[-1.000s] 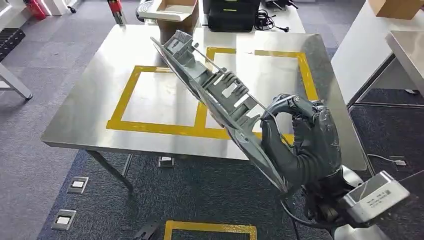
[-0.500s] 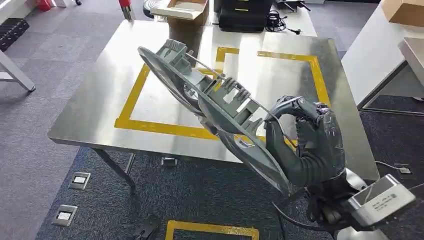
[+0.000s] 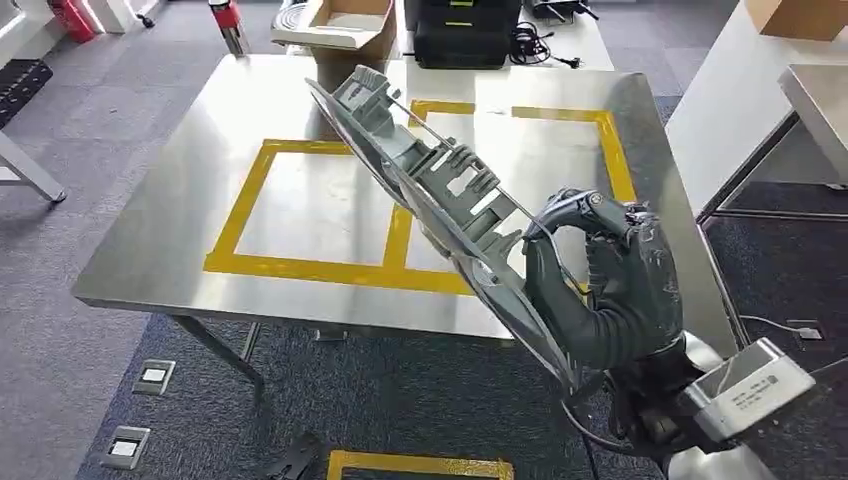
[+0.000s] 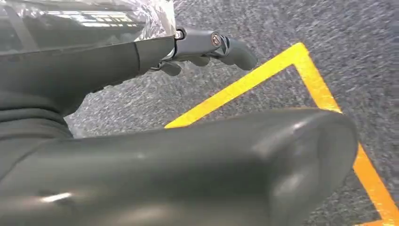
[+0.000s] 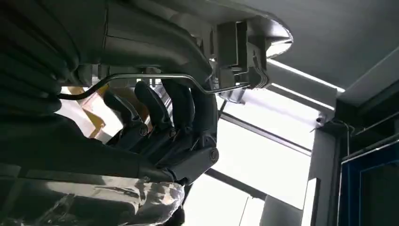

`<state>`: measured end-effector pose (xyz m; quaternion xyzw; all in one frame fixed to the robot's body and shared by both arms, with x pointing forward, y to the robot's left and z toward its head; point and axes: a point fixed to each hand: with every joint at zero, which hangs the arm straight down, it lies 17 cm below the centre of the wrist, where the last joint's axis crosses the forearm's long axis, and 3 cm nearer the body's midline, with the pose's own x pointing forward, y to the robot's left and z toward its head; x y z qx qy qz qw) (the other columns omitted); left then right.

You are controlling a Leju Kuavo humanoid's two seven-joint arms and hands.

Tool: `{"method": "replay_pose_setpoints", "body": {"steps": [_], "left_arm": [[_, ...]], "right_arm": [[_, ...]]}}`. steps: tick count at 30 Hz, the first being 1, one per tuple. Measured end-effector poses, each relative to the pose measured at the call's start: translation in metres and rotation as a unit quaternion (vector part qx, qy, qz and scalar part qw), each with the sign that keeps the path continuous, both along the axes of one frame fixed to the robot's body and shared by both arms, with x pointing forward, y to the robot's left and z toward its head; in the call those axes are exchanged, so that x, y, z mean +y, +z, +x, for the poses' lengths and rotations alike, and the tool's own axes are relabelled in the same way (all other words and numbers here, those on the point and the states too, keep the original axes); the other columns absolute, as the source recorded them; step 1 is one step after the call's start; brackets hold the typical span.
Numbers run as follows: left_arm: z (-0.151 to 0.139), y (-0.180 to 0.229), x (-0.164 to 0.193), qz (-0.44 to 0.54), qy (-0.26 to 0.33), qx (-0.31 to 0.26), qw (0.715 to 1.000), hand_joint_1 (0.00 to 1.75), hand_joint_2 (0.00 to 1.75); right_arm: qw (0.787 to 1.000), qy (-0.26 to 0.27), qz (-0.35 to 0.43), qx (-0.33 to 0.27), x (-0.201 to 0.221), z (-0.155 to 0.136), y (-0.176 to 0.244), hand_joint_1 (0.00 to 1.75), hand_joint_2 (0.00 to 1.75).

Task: Take the parts from the cabinet and place them on the table.

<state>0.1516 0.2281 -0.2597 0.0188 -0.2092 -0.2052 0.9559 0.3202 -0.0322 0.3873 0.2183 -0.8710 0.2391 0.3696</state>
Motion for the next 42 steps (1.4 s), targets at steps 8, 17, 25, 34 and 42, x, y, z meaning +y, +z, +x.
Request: {"method": "replay_pose_setpoints", "body": {"steps": [8, 17, 25, 34, 42], "left_arm": [[0.006, 0.001, 0.001, 0.009, -0.002, -0.011, 1.000, 0.00, 1.75], [0.012, 0.004, -0.008, 0.005, -0.008, -0.012, 1.000, 0.00, 1.75], [0.011, 0.004, -0.016, 0.001, -0.017, -0.004, 1.000, 0.00, 1.75], [0.007, 0.004, -0.026, -0.006, -0.019, 0.005, 1.000, 0.00, 1.75], [-0.004, 0.001, -0.027, -0.006, -0.014, 0.016, 1.000, 0.00, 1.75]], "right_arm": [[0.999, -0.030, -0.033, 0.000, 0.001, 0.016, -0.002, 1.75, 1.75], [0.992, -0.070, -0.102, 0.028, 0.004, 0.063, -0.016, 1.75, 1.75], [0.963, -0.126, -0.227, 0.069, 0.002, 0.124, -0.060, 1.75, 1.75], [0.906, -0.197, -0.359, 0.107, -0.023, 0.189, -0.122, 1.75, 1.75], [0.872, -0.268, -0.390, 0.127, -0.060, 0.227, -0.150, 1.75, 1.75]]}}
